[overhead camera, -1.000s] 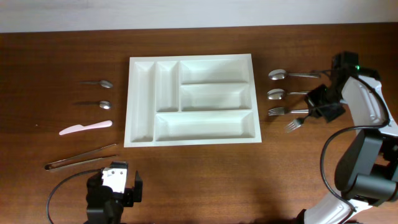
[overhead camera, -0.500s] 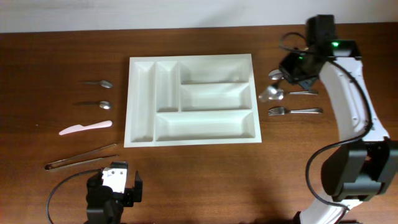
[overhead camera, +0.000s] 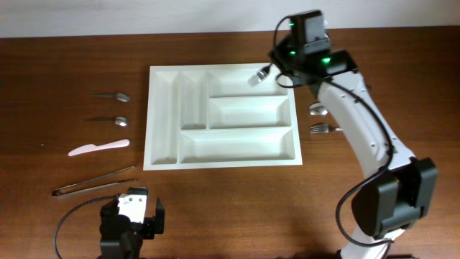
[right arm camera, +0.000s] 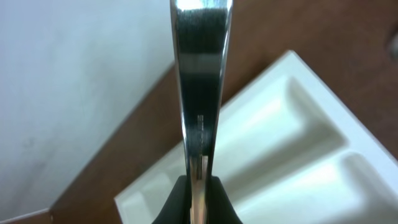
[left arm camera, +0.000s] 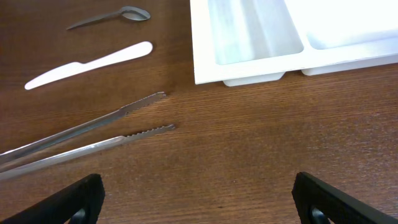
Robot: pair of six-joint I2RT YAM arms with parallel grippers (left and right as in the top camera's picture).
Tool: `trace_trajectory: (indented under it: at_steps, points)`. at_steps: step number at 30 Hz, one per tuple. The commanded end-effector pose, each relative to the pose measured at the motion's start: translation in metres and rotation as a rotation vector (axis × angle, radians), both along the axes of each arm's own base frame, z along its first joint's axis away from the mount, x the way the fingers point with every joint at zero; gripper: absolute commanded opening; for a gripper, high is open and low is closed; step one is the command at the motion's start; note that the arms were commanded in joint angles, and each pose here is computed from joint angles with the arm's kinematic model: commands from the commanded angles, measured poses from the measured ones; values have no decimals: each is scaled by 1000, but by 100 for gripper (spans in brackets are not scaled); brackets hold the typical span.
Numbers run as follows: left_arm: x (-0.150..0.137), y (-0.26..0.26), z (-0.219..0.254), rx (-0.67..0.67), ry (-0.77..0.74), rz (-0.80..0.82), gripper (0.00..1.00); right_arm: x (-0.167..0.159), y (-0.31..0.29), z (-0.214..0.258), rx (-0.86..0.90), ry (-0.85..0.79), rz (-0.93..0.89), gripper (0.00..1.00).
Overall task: Pack container
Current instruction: 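Carry the fork with the right gripper into the tray's top compartment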
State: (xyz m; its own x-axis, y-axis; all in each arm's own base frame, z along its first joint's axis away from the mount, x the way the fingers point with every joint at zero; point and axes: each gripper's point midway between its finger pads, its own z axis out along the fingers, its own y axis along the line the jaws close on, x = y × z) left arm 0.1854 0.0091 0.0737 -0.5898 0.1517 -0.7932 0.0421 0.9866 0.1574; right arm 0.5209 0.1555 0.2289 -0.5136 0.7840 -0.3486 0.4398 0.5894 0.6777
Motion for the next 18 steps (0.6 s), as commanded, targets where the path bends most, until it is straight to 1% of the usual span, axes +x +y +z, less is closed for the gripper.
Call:
trace_trajectory:
  at_steps: [1,5,13,18]
  points:
    - [0,-2,0,8,-4,-15,99,13,3,-6,-47,-39,-101,4]
    - [0,-2,0,8,-4,-15,99,25,21,-19,-27,-59,-72,4]
    - [0,-2,0,8,-4,-15,99,43,48,-62,44,-30,-3,4]
    - [0,-2,0,8,-4,-15,99,51,68,-73,110,-43,58,4]
